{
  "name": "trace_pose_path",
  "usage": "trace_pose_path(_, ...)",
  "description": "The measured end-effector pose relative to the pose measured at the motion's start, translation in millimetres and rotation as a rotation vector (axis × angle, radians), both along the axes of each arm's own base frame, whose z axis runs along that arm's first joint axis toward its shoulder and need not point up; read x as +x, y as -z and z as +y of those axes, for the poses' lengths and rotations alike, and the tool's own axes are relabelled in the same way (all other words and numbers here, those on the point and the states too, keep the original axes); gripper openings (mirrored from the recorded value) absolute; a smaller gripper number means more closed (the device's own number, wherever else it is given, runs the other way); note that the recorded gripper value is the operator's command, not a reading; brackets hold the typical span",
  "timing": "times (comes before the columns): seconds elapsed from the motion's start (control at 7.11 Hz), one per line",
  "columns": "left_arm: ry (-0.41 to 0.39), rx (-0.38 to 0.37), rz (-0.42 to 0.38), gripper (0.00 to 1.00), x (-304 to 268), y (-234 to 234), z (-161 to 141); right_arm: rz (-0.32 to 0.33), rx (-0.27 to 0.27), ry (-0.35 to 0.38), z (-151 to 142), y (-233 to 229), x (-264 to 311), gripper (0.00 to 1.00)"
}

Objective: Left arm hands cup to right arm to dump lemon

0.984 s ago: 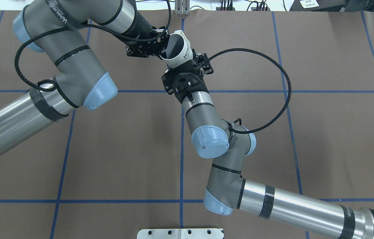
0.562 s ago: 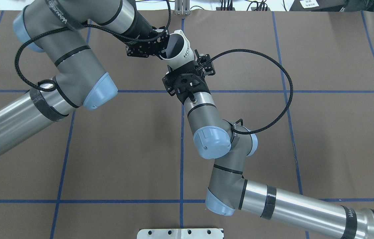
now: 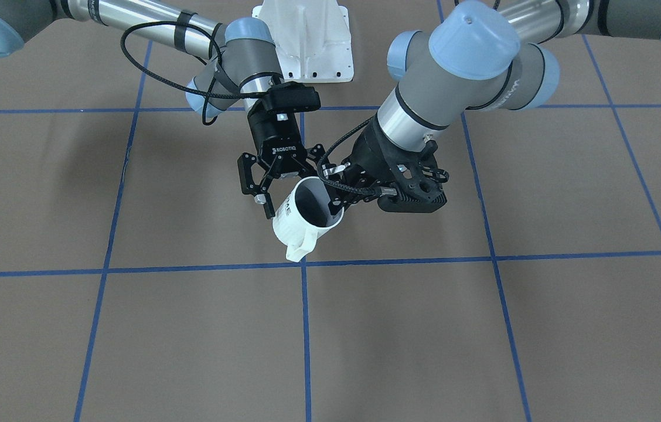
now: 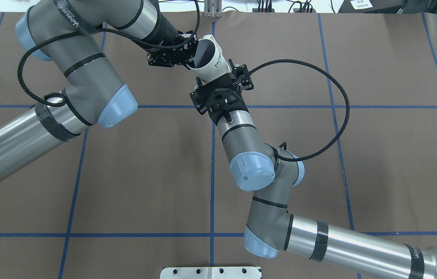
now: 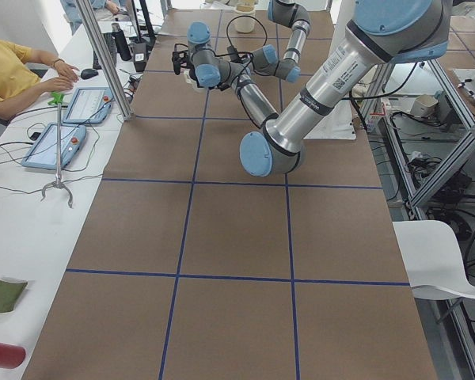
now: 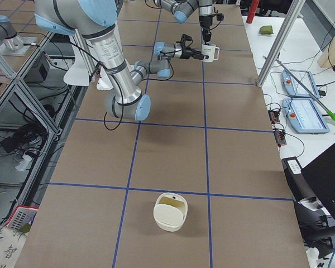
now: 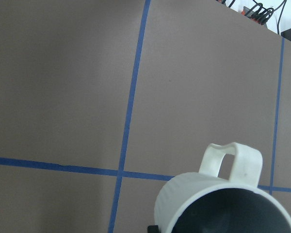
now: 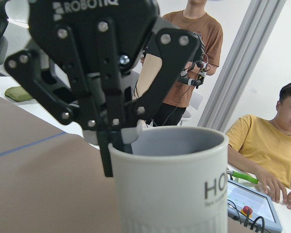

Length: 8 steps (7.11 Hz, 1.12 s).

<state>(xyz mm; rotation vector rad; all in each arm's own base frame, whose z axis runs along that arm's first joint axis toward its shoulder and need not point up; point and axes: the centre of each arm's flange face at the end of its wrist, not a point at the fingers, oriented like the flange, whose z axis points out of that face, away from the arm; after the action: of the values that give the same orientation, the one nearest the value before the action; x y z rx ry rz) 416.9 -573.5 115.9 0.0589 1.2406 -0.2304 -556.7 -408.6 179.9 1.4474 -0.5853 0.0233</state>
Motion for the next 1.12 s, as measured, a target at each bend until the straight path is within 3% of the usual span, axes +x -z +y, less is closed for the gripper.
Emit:
trace_pose_path(0.56,0.001,0.003,0.003,0.00,-2,2,0,-0.083,0.022,0.061,84,8,21,0.99)
trace_pose_path(0.84,0.003,0.002,0.002,0.00,-3,2,0,-0.123,0.031,0.068,92,17,38,0.99)
trace_pose_path(1.12,0.005,0.014,-0.008,0.00,-7,-4,-3,-0.131,0.033,0.055,73,17,57,0.99)
